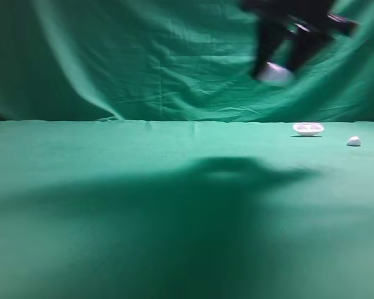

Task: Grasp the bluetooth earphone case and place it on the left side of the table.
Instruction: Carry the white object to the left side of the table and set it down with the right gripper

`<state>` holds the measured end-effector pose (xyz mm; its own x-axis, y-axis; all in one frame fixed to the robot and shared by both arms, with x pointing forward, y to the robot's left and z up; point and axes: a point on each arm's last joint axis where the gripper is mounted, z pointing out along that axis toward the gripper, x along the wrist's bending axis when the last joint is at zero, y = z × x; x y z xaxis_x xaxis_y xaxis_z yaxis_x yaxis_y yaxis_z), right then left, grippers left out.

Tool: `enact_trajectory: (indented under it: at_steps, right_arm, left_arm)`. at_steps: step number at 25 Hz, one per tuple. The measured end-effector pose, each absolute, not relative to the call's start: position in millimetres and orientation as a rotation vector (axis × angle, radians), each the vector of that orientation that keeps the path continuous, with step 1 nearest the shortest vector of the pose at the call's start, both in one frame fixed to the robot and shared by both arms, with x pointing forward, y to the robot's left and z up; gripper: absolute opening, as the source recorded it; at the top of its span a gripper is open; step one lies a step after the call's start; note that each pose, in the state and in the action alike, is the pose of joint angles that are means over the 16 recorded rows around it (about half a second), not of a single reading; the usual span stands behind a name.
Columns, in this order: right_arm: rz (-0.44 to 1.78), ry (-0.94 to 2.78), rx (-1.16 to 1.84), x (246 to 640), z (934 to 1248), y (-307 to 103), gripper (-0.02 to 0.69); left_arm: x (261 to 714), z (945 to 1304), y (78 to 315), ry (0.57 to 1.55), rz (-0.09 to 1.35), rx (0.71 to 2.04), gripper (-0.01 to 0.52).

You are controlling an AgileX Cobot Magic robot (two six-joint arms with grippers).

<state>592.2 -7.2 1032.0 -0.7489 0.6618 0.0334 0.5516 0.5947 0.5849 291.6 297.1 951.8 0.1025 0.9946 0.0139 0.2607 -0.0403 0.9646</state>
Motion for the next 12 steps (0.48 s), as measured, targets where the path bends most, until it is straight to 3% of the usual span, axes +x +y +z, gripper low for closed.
enact_trajectory:
  at_steps: [6, 12]
  right_arm:
    - [0.866, 2.741, 0.843, 575.9, 998.0, 62.5, 0.319]
    - [0.833, 2.773, 0.767, 571.5, 960.8, 91.0, 0.322]
  left_arm:
    - [291.6, 951.8, 297.1, 1.311, 1.017, 1.468, 0.000]
    - [291.6, 951.8, 297.1, 1.311, 1.017, 1.468, 0.000]
